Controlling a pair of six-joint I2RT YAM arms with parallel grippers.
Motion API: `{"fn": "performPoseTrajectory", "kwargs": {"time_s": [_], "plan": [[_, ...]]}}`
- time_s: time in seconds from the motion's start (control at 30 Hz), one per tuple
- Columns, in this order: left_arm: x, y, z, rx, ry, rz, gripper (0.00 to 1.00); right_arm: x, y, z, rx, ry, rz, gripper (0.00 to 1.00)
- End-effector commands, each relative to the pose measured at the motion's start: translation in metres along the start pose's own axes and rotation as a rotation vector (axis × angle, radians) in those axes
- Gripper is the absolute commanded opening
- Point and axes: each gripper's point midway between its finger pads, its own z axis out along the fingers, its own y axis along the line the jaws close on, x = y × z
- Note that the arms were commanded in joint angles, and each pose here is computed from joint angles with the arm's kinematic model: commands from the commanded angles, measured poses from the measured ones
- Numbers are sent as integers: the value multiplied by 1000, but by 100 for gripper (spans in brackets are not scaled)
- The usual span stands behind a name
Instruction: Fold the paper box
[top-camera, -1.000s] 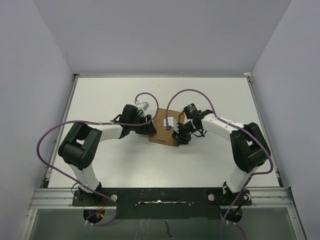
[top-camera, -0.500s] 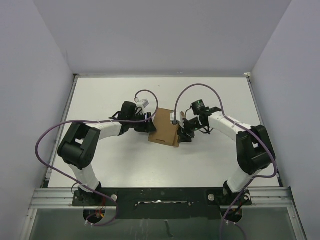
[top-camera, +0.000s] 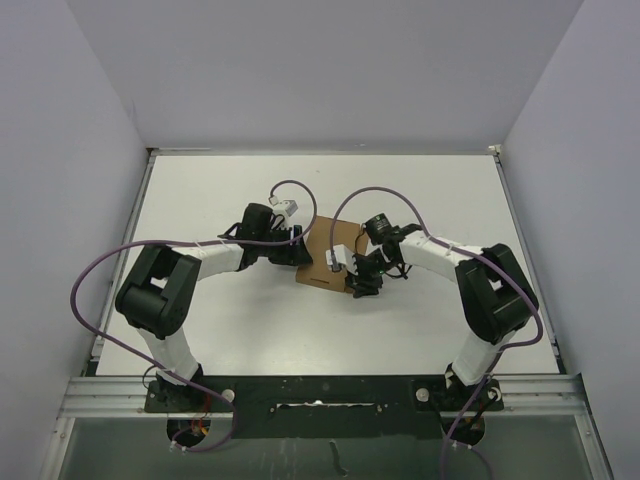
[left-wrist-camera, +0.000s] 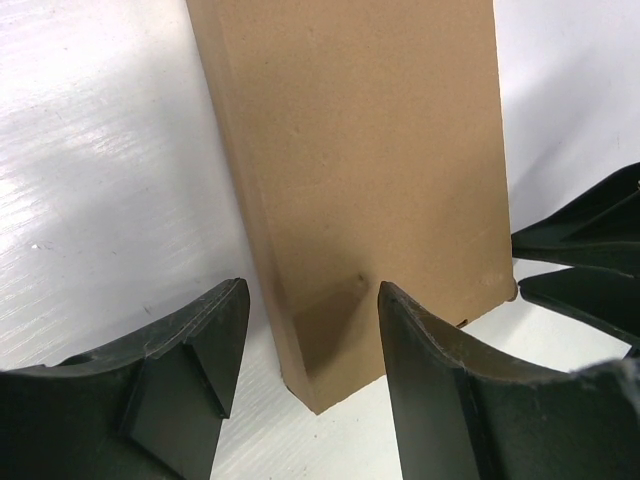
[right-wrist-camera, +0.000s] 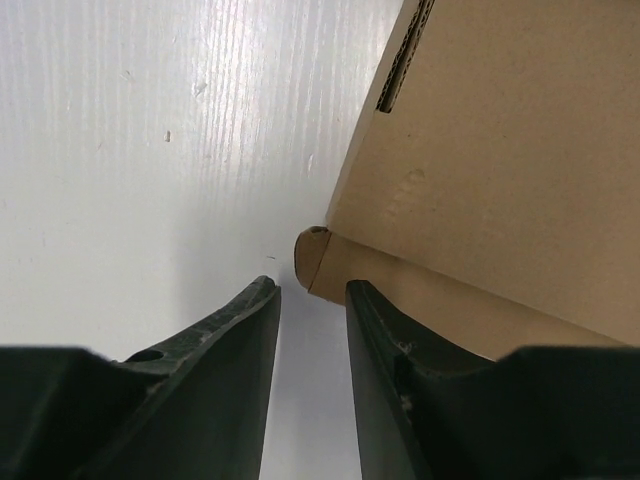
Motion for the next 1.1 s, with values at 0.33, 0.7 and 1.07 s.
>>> {"fn": "performPoseTrajectory", "kwargs": {"time_s": [0.33,0.7,1.07], "plan": [[-16,-6,3,30,-29,32,51,-2,1,10,-3,21,-41,20],[-11,-7,4,43,-22,30,47,-8,-9,3,54,30,-37,0],[1,-16,0,50,-10,27,44,-24,-12,-5,71,20,-28,0]]}}
